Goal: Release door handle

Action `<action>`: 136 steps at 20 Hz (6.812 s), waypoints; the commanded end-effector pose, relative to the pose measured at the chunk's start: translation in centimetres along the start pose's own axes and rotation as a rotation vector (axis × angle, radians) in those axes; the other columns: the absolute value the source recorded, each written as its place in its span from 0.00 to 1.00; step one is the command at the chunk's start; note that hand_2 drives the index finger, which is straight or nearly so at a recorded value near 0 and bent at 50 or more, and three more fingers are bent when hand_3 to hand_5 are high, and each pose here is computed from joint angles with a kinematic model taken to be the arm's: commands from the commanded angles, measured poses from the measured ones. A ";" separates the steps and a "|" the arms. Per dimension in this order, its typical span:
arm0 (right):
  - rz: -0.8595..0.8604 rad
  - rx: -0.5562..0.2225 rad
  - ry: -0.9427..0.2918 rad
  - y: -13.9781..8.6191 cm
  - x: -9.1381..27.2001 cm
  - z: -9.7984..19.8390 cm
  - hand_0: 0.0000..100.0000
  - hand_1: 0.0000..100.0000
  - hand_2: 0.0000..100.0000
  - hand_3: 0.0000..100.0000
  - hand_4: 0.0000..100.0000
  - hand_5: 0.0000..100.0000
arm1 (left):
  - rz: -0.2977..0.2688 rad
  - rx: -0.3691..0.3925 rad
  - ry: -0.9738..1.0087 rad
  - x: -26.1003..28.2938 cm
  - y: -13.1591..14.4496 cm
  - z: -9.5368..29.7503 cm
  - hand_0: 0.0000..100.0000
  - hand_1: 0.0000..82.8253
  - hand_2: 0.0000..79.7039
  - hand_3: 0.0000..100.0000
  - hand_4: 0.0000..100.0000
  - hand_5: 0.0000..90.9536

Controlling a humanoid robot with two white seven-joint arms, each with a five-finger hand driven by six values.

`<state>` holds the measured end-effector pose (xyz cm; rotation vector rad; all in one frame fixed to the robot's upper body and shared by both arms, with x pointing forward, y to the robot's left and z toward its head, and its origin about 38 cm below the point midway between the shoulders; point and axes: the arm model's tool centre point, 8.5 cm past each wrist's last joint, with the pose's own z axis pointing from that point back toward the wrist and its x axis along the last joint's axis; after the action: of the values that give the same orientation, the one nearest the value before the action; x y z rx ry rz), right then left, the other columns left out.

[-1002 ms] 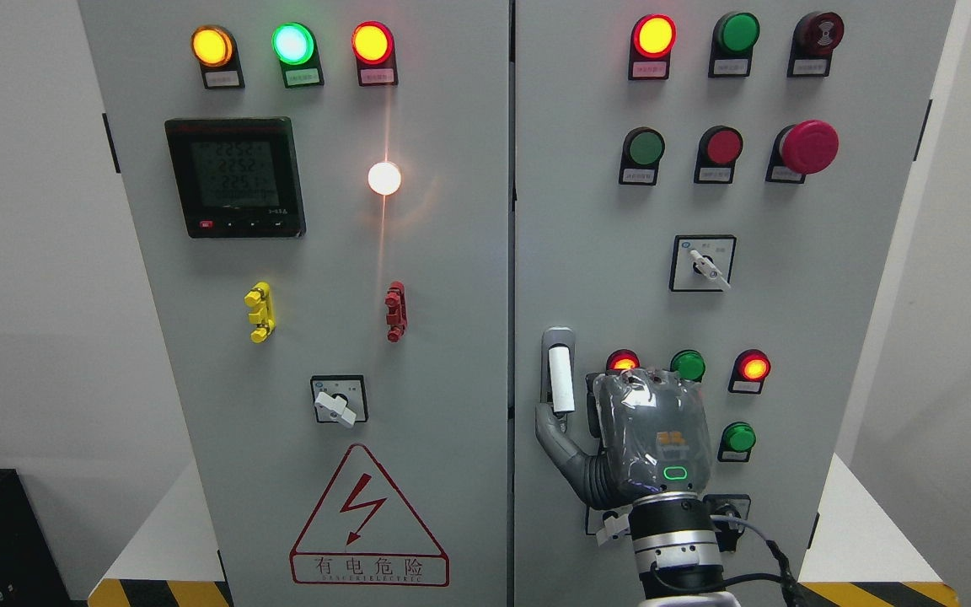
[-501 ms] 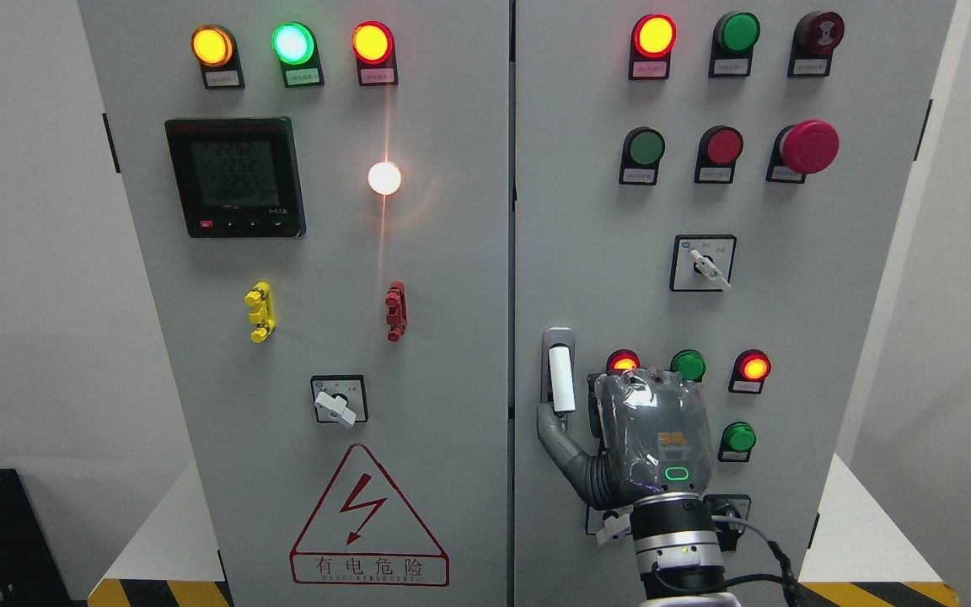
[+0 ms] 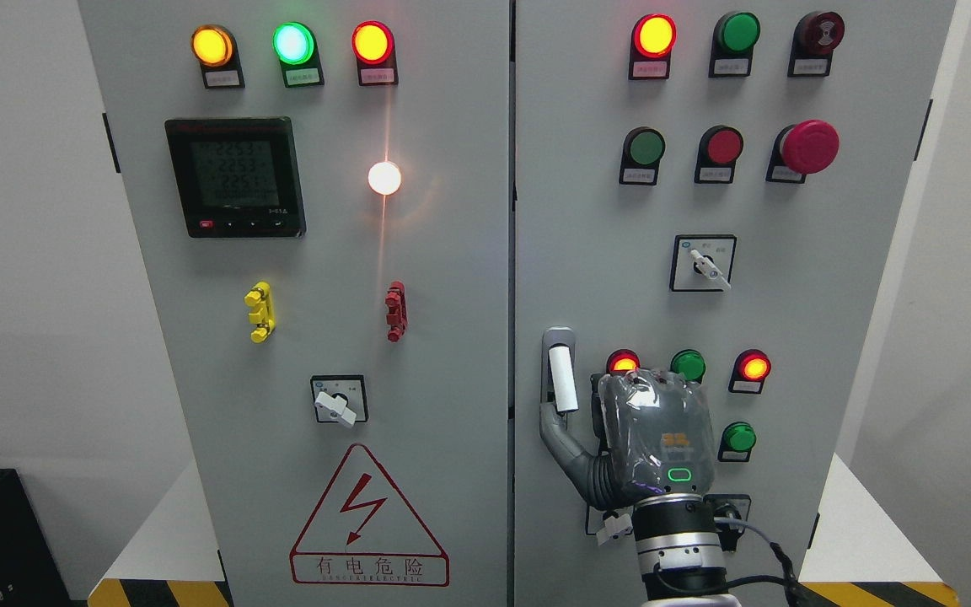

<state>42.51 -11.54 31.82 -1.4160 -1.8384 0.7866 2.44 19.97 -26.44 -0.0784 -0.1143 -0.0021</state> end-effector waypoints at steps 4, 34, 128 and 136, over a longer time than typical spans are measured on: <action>0.001 -0.005 0.013 -0.1 -0.4 0.0 0.45 0.32 0.93 1.00 1.00 0.98 | 0.003 -0.001 0.018 -1.2 0.0 0.1 0.12 0.67 0.00 0.00 0.00 0.00; -0.002 -0.021 0.029 -0.6 -0.8 0.0 0.47 0.31 0.93 1.00 1.00 0.98 | 0.003 -0.001 0.018 -1.2 0.0 0.1 0.12 0.67 0.00 0.00 0.00 0.00; 0.001 -0.068 0.064 -2.0 -2.1 -0.5 0.52 0.32 0.93 1.00 1.00 0.99 | 0.003 -0.001 0.019 -1.2 0.0 0.1 0.12 0.67 0.00 0.00 0.00 0.00; 0.000 -0.075 0.063 -2.2 -2.0 -0.5 0.53 0.32 0.92 1.00 1.00 0.99 | 0.003 -0.001 0.018 -1.2 0.0 0.1 0.12 0.67 0.00 0.00 0.00 0.00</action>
<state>42.11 -13.93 33.37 -1.4688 -1.8326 0.6776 2.43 19.97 -26.44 -0.0784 -0.1141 -0.0023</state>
